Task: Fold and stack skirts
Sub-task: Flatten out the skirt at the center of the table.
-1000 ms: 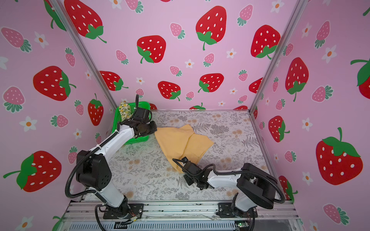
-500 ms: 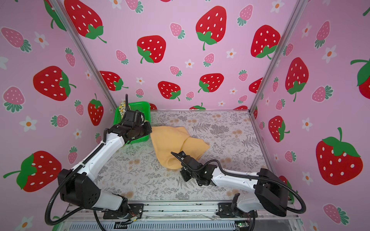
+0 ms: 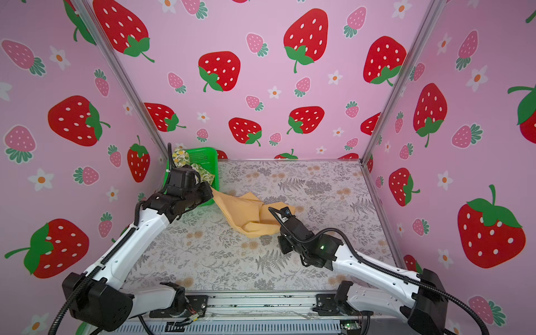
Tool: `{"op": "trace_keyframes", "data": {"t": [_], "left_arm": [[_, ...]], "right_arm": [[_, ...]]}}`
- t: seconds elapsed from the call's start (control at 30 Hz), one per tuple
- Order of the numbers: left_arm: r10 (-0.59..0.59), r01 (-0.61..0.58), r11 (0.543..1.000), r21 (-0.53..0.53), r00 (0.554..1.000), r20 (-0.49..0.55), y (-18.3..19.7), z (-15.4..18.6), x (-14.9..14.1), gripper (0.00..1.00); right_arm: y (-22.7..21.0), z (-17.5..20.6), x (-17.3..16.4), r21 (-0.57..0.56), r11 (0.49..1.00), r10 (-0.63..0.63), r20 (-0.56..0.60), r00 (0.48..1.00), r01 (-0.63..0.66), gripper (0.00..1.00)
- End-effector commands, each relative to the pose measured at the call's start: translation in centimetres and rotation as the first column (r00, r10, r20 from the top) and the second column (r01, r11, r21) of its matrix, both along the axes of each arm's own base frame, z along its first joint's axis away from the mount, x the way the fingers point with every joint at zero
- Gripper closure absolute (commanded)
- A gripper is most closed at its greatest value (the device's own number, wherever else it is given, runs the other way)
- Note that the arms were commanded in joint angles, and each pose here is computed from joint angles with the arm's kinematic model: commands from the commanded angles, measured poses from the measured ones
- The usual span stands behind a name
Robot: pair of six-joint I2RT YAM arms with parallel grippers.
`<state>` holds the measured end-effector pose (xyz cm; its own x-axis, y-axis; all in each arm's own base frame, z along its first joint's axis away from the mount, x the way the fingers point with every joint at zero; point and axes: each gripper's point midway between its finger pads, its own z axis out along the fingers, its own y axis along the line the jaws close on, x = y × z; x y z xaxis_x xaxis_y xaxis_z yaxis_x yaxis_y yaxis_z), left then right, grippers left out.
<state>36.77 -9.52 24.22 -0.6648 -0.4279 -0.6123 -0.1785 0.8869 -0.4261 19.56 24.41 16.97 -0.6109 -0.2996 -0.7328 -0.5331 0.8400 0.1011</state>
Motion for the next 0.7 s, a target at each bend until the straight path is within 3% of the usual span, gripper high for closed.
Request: {"op": "trace_keyframes", "data": {"t": [0.0, 0.23, 0.43, 0.53, 0.67], "left_arm": [[-0.020, 0.022, 0.999, -0.045, 0.998, 0.057, -1.5, 2.7, 2.9, 1.00], [-0.111, 0.114, 0.993, -0.033, 0.989, 0.096, -5.9, 8.0, 9.9, 1.00], [-0.171, 0.184, 0.981, -0.058, 0.969, 0.177, -10.0, 14.0, 14.7, 1.00], [-0.172, 0.212, 0.970, -0.118, 0.944, 0.283, -10.9, 17.9, 15.3, 1.00], [-0.176, 0.271, 0.947, -0.171, 0.886, 0.429, -11.3, 23.3, 13.6, 1.00]], "right_arm": [[-2.4, 2.5, 2.4, 0.004, 0.994, -0.108, 0.048, 0.993, 0.108, 1.00], [-5.5, 6.0, 8.7, 0.017, 0.972, -0.233, 0.129, 0.964, 0.232, 1.00], [-8.5, 12.2, 14.5, 0.099, 0.939, -0.345, 0.217, 0.913, 0.331, 1.00], [-9.9, 15.9, 16.7, 0.136, 0.921, -0.390, 0.261, 0.883, 0.366, 1.00], [-10.5, 21.6, 17.6, 0.178, 0.914, -0.405, 0.353, 0.844, 0.364, 1.00]]}}
